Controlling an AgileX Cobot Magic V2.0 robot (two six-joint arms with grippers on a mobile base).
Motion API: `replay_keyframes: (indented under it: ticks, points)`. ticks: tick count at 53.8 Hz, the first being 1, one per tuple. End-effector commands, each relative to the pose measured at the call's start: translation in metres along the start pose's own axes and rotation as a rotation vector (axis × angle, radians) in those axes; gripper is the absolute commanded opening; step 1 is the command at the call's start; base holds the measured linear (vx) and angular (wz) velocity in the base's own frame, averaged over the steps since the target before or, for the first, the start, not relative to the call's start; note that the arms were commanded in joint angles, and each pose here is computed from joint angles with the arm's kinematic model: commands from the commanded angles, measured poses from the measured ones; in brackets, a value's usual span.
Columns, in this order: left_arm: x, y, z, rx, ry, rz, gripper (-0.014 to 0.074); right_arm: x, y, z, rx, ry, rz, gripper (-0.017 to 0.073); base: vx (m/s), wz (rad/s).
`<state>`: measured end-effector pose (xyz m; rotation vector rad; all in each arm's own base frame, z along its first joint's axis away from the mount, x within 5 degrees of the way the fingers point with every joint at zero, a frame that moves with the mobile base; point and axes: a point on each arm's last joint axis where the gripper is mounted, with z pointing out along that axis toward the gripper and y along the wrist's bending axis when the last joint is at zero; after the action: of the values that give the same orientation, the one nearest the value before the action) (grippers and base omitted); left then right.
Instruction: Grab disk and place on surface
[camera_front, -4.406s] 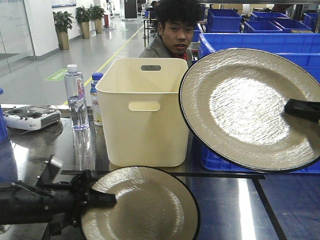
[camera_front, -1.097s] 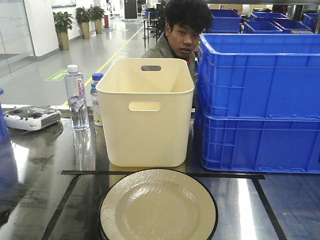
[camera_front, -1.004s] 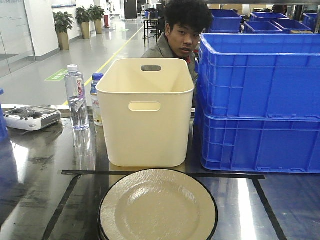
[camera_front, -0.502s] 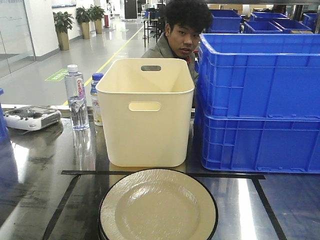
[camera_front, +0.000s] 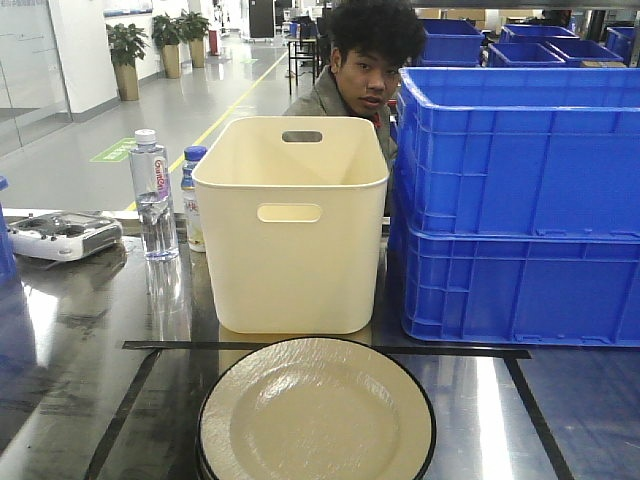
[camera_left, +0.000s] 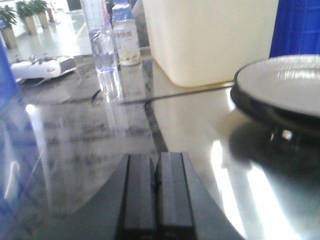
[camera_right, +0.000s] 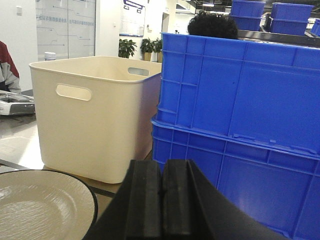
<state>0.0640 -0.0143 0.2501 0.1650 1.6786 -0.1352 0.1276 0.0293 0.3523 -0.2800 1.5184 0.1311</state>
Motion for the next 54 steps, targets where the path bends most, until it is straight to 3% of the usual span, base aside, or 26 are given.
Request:
replay_keyframes:
  ticks: [1, 2, 7, 8, 9, 10, 14, 21, 22, 54]
  points:
    - [0.022, 0.003, -0.006, -0.043, -0.076, 0.128, -0.0001, -0.010, -0.002, -0.001, 0.017, -0.031, 0.005, -0.0011, 0.00, 0.00]
    - [0.035, 0.003, -0.008, -0.055, -0.087, 0.179, -0.0001, -0.010, -0.002, -0.001, 0.017, -0.031, 0.005, -0.0011, 0.00, 0.00]
    - [0.035, 0.003, -0.008, -0.055, -0.087, 0.179, -0.0001, -0.010, -0.002, -0.001, 0.018, -0.030, 0.006, -0.0011, 0.00, 0.00]
    - [0.065, 0.005, -0.002, -0.070, -0.004, 0.303, -0.0001, -0.010, -0.002, -0.001, 0.018, -0.030, 0.006, -0.0011, 0.00, 0.00]
    - [0.065, 0.005, -0.002, -0.070, -0.004, 0.303, -0.0001, -0.010, -0.002, -0.001, 0.018, -0.030, 0.006, -0.0011, 0.00, 0.01]
    - [0.064, 0.006, -0.001, -0.078, -0.084, -0.019, -0.0001, -0.010, -0.002, -0.001, 0.018, -0.030, 0.006, -0.0011, 0.00, 0.01]
    - [0.065, 0.007, -0.002, -0.088, -0.068, 0.006, -0.0001, -0.010, -0.002, -0.001, 0.017, -0.030, 0.005, -0.0011, 0.00, 0.00]
    - [0.064, 0.007, -0.002, -0.088, -0.074, 0.006, -0.0001, -0.010, -0.002, -0.001, 0.018, -0.030, 0.006, -0.0011, 0.00, 0.00]
    - [0.064, 0.007, -0.002, -0.092, -0.072, 0.037, -0.0001, -0.010, -0.002, -0.001, 0.018, -0.030, 0.006, -0.0011, 0.00, 0.00]
    - [0.064, 0.007, -0.002, -0.091, -0.074, 0.029, -0.0001, -0.010, -0.002, -0.001, 0.018, -0.030, 0.006, -0.0011, 0.00, 0.00]
